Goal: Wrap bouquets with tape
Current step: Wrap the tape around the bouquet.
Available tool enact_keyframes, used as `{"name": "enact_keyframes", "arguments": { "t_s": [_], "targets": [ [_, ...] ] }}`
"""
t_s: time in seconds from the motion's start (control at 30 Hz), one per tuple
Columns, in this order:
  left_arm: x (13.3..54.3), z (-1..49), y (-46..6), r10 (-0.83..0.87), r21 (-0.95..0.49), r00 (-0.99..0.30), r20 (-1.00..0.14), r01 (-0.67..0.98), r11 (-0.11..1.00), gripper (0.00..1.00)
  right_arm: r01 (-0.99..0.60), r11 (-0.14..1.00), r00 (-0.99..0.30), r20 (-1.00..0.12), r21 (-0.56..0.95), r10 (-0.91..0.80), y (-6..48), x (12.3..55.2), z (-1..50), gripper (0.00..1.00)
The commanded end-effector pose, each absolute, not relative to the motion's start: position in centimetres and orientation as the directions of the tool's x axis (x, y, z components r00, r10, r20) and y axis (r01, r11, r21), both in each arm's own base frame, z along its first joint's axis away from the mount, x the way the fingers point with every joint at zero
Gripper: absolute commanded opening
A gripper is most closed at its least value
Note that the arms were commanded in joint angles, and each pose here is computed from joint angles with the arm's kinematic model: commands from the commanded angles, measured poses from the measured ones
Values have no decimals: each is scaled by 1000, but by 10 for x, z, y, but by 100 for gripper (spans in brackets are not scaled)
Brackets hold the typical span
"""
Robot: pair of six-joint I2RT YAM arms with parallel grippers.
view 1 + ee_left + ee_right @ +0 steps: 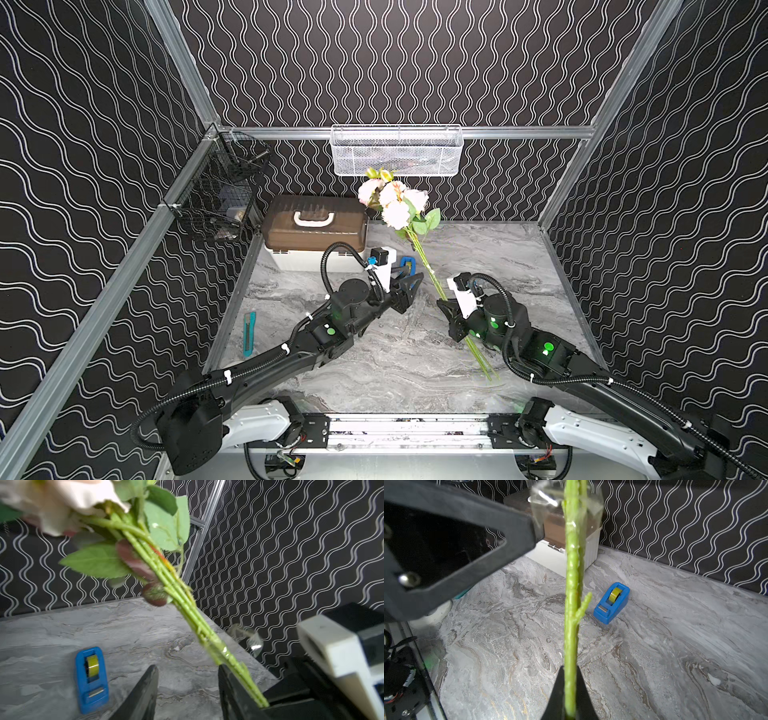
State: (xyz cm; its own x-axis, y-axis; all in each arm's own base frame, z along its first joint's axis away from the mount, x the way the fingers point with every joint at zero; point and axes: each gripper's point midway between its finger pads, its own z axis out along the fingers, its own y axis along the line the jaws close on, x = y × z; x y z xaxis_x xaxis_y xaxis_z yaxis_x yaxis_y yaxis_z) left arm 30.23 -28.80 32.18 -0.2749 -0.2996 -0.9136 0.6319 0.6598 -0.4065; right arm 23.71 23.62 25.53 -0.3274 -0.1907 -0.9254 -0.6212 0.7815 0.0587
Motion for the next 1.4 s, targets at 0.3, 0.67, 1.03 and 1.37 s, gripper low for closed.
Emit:
{"name": "enact_keyframes", "arguments": {
  "t_s": [0.3,0.67,1.03,1.37],
  "targets": [
    [302,327,-305,-405,-566,-396,-824,597,569,39,-611,792,-175,-976,3,-132,247,255,291,0],
    [301,348,-301,-485,-595,-361,-796,613,520,33,-605,796,-174,-971,-24,-162,252,259,280,0],
    [317,336,-300,-489,-594,-344,-801,560,578,30,-619,784,-141,-976,-42,-164,262,256,282,0],
    [324,332,-298,-519,-614,-336,-786,531,584,21,-569,807,-83,-966,-157,-246,266,258,273,0]
  ]
}}
